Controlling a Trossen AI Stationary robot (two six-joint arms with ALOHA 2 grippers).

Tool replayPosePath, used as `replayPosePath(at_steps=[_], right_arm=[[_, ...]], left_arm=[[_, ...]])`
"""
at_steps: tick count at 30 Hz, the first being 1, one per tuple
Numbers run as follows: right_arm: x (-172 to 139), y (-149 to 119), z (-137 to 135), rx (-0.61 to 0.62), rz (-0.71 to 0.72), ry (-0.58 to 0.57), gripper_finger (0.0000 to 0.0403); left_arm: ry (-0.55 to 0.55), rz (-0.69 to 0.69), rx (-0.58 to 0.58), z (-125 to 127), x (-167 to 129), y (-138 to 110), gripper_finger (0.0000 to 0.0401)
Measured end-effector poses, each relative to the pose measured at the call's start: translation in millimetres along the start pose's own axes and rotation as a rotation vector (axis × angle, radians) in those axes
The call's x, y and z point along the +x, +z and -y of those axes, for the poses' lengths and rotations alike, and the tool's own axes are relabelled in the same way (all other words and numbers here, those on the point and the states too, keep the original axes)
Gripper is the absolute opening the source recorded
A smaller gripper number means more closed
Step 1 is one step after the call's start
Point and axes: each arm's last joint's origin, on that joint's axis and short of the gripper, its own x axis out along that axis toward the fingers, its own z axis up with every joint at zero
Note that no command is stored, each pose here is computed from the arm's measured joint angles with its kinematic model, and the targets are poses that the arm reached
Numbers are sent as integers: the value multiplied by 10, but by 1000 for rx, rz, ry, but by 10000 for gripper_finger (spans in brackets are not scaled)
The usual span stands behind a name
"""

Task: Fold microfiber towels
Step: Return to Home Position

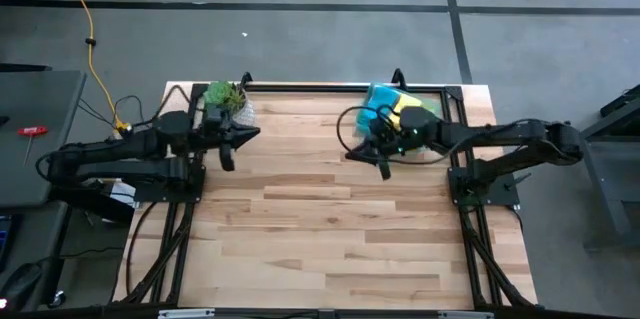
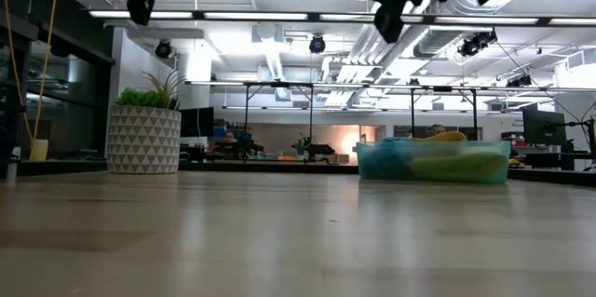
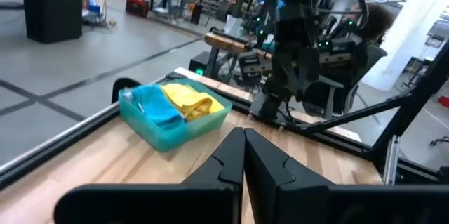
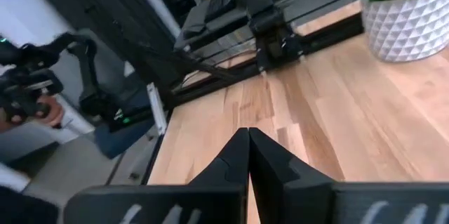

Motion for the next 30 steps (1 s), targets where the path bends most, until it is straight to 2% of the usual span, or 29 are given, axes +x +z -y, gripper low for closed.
replayPosePath(at_steps=[4,8,13,19,28,30], right_arm=[[18,-72,-241,-31,26,-48,0],[56,-143,-405,-17,10,-26,0],[77,-198,-522,169,-10,11,0],[86,-230,-588,218,-27,35,0],[86,-255,-575,199,-37,47,0],[87,-283,-561,200,-30,51,0]], left_arm=[[-33,1,9,3,-122,-26,0],[-121,33,10,11,-207,-223,0],[-199,112,-45,-8,-277,-537,0],[-189,126,-57,-78,-326,-780,0],[-190,125,-128,-175,-306,-1108,0],[-154,93,-143,-198,-301,-1161,0]])
